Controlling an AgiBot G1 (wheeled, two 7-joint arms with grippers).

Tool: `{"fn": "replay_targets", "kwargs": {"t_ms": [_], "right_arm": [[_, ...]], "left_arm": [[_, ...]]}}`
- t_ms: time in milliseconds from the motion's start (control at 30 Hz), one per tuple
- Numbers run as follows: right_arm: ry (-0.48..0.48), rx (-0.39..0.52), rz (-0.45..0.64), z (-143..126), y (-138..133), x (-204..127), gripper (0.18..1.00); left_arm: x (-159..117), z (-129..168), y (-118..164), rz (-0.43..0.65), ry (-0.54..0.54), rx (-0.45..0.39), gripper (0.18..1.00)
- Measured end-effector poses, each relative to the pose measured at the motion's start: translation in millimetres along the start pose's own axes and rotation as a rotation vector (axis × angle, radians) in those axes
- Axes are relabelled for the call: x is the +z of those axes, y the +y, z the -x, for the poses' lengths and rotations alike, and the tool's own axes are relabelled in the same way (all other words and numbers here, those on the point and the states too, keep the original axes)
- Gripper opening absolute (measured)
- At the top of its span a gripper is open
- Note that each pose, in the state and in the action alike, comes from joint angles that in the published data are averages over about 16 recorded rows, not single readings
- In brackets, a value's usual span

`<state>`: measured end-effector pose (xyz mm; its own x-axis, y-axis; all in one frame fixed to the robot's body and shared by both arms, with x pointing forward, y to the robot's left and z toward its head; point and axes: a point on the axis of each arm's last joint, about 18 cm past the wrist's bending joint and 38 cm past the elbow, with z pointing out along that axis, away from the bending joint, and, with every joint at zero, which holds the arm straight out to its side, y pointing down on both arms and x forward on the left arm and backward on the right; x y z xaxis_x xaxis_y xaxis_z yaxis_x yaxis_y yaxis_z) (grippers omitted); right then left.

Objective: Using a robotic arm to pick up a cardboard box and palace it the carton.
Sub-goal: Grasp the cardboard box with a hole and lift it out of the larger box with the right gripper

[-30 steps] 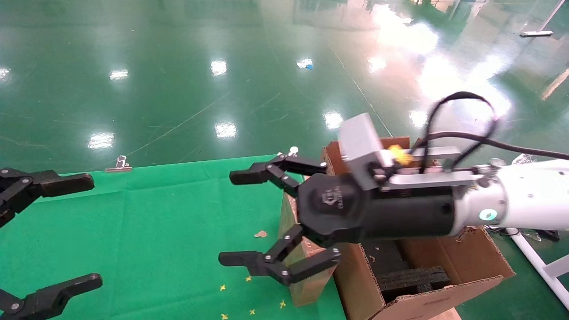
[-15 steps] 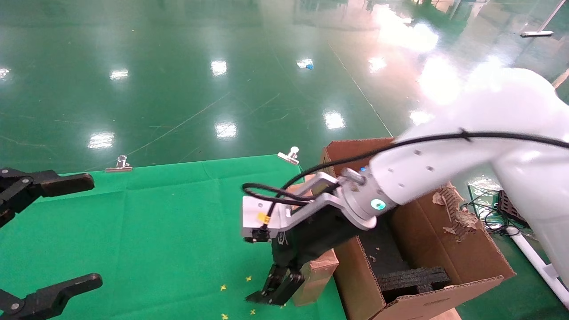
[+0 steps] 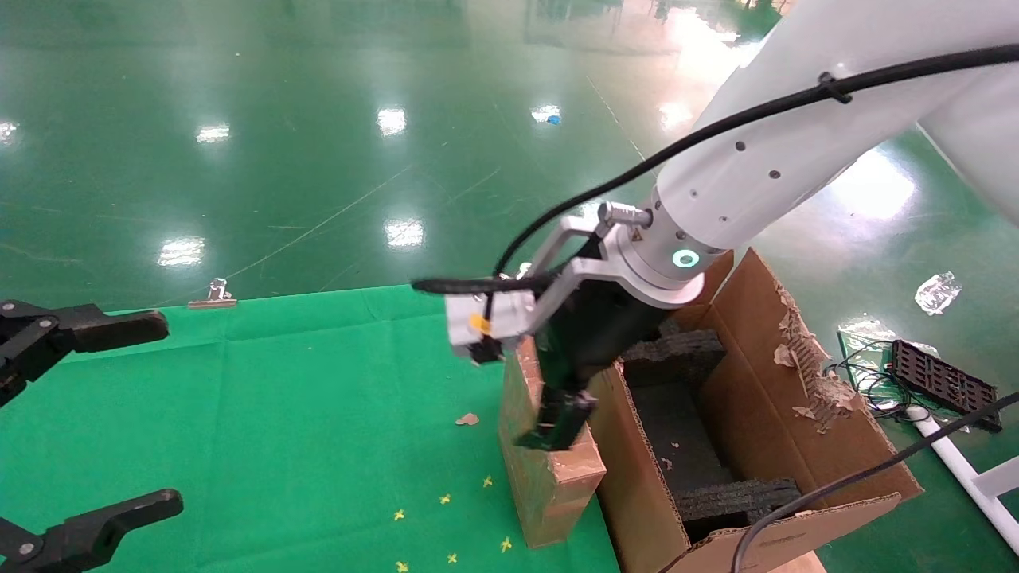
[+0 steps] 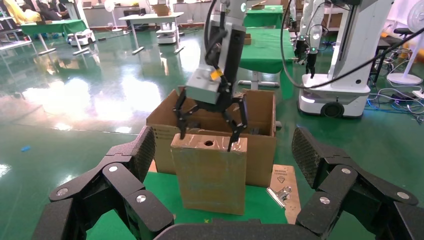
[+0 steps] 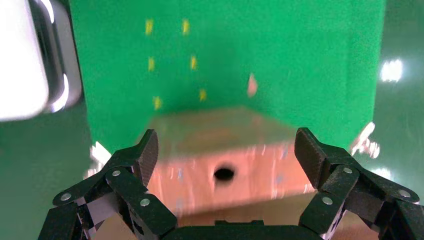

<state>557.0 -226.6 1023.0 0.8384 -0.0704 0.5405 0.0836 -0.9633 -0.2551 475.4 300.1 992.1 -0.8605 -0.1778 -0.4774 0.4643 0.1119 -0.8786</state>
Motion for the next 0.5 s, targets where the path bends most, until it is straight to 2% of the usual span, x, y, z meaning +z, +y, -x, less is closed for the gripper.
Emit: {"fn": "replay_targets", "kwargs": {"t_ms": [300, 400, 500], "right_arm": [[-0.006, 0.002, 0.126, 0.4, 7.4, -0.2, 1.000], [-0.003, 0.048, 0.135, 0.1, 10.6, -0.5, 1.000], [0.002, 0.137, 0.130, -0.8, 14.9, -3.1, 1.000]], "left_arm": [[0.0, 0.0, 0.0, 0.000, 0.000, 0.000, 1.001], [0.0, 0.0, 0.0, 0.000, 0.000, 0.000, 1.001], [0.0, 0.0, 0.0, 0.000, 0.000, 0.000, 1.001]]}}
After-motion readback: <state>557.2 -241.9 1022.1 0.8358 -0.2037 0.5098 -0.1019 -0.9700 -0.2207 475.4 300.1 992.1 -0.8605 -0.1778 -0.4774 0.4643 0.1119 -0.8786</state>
